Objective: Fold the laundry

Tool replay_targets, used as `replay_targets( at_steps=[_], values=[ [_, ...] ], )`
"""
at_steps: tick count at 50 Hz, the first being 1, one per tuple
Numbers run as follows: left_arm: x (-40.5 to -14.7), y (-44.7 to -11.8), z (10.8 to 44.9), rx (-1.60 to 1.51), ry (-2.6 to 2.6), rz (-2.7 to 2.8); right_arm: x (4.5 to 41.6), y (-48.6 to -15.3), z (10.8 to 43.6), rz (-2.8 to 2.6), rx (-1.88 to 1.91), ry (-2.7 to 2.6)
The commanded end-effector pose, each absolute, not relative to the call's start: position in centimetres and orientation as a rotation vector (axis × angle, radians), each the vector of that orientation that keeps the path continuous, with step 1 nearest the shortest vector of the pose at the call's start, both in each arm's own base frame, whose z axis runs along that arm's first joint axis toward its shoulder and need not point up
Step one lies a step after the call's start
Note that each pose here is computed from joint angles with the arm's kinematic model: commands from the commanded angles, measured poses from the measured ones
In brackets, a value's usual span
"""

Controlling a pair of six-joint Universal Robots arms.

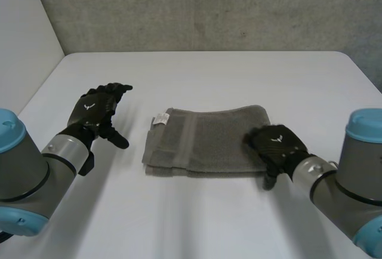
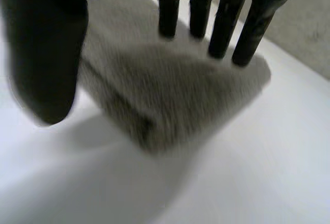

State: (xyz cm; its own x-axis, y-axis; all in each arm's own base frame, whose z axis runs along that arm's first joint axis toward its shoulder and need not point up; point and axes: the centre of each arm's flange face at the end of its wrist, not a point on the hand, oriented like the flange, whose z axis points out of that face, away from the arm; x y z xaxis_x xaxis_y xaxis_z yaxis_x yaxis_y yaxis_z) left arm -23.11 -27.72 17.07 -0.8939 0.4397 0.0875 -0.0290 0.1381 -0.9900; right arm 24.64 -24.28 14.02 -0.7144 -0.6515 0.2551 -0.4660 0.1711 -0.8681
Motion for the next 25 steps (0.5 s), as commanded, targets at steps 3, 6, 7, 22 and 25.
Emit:
replay_targets(
  at_steps=[3,6,7,22,25],
  values=[
    [-23.4,-27.4,16.9,-0.407,-2.064,1.798,23.3,-27.0,14.5,-1.81,-1.3,2.238],
    [-23.5,-27.4,17.0,-0.408,-2.063,1.797,23.3,-27.7,15.4,-1.88,-1.339,2.222],
    [-23.5,-27.4,17.0,-0.408,-2.063,1.797,23.7,-28.1,16.2,-1.938,-1.368,2.201],
    [-23.5,-27.3,17.2,-0.408,-2.053,1.805,40.0,-17.0,17.5,-1.967,-1.807,1.404],
    [-23.5,-27.3,17.2,-0.408,-2.053,1.805,41.6,-14.0,15.2,-1.887,-1.949,1.289]
  ],
)
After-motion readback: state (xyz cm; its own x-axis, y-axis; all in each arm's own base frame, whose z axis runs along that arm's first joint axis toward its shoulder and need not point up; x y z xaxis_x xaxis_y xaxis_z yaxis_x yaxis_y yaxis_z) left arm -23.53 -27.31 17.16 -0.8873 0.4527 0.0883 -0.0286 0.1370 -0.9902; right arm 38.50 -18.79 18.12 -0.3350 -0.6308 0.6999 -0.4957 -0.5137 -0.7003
